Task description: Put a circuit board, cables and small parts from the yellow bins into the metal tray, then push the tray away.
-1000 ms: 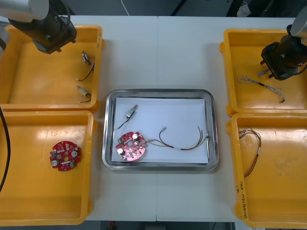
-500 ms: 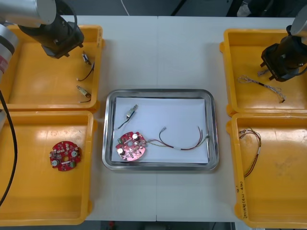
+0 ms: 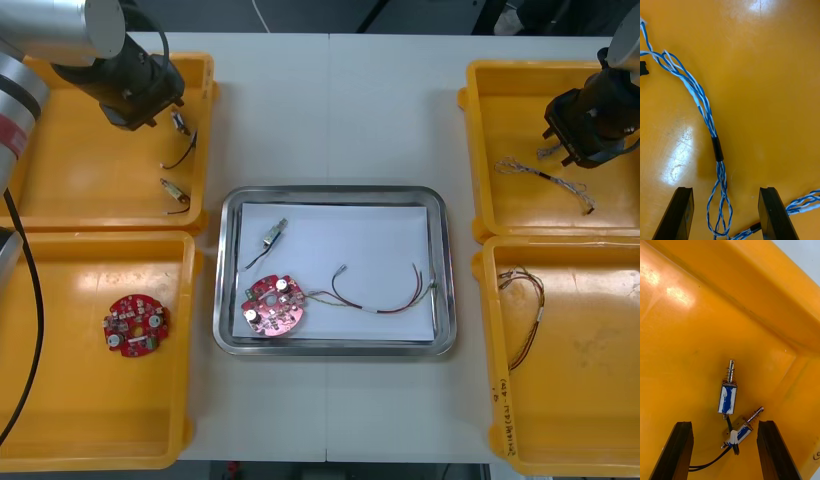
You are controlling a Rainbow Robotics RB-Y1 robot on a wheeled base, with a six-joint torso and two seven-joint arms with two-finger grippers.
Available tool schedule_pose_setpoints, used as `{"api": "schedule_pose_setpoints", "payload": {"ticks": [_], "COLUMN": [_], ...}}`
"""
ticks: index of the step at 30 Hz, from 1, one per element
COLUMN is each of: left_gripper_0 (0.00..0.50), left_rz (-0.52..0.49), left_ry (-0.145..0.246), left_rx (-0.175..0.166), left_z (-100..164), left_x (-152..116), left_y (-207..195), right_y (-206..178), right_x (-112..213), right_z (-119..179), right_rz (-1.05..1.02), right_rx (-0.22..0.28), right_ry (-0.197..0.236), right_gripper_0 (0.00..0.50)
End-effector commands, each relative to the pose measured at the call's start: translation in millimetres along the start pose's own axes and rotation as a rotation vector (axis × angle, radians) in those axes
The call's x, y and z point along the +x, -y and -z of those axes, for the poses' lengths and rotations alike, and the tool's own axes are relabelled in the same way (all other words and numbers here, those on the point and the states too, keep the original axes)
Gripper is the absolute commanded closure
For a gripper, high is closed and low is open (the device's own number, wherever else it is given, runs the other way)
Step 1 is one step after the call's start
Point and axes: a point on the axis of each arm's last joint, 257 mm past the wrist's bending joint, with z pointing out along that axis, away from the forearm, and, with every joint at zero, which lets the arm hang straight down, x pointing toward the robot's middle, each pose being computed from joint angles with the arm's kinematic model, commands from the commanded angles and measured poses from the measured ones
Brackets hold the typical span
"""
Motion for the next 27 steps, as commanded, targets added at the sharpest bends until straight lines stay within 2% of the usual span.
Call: {"api": "schedule_pose_setpoints", "payload": {"ticks": [1,8,15,27], "left_gripper_0": [0.0,0.0,0.0,0.0], "left_rz": [-0.043,-0.021,-0.004,-0.002], "left_ry": [0.007,-0.029,-0.064,-0.097], "left_rx": [0.054,0.059,0.059,0.064], "left_z": [8,0,-8,-19], "left_x": [-2,10,23,40], "left_y": [31,29,28,22], "right_y": [-32,-29,-30,-11], "right_x": [-17,-19,-18,-9], "right_z": [29,23,8,-10], "right_rz": [-0.02,-0.01,-0.026,-0.045], "right_rx": [-0.061,-0.067,-0.108,-0.096], "right_ry": [0.027,0.04,0.054,0.025], "right_gripper_0": [0.0,0.0,0.0,0.0]}}
